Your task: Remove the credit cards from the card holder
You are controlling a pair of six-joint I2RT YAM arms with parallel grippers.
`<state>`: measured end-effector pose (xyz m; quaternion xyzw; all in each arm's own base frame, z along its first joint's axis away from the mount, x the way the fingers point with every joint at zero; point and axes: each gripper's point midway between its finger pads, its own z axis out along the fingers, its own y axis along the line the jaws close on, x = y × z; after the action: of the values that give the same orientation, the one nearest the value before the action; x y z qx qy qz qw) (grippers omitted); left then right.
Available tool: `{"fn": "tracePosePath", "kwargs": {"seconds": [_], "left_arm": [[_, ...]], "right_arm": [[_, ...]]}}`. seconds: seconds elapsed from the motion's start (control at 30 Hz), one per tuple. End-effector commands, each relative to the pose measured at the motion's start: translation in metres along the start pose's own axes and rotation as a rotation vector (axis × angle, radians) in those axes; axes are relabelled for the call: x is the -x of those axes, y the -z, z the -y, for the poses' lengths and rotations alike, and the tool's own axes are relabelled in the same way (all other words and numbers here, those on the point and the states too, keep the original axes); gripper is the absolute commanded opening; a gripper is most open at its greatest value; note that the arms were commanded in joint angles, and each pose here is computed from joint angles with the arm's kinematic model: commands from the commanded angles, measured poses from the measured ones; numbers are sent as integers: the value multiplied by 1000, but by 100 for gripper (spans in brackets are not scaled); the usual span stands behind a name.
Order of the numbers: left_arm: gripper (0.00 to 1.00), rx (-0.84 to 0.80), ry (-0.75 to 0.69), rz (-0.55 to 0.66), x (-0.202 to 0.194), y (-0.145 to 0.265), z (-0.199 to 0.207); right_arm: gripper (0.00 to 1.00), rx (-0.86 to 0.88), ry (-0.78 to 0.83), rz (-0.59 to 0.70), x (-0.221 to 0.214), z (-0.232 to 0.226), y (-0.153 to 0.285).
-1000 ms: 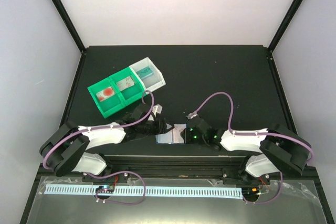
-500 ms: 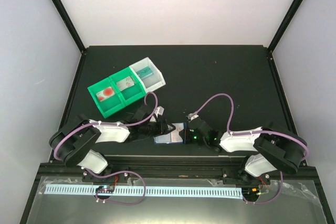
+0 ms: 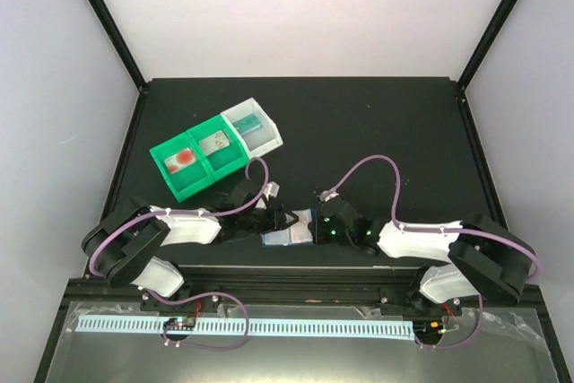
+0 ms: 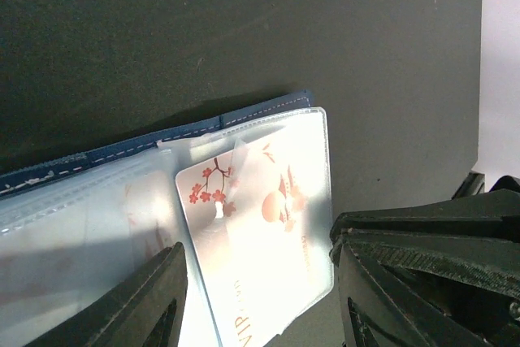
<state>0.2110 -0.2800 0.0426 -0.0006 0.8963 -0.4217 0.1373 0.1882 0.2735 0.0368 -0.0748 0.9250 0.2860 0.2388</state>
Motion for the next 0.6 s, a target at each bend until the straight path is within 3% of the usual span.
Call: {"fn": "tracePosePath", "kwargs": {"seconds": [0.0,0.3,0.57], "left_arm": [[53,34,-9,13,2,3,-4],[53,23,-17,12,2,3,-2],[53,-14,-11,39,3,1,-2]], "right_arm": [[9,-52,32,-6,4,4,-9],[3,-179,-5,-81,-32,48,-22],[2,-163,-20,-72,-36,51,-22]]}}
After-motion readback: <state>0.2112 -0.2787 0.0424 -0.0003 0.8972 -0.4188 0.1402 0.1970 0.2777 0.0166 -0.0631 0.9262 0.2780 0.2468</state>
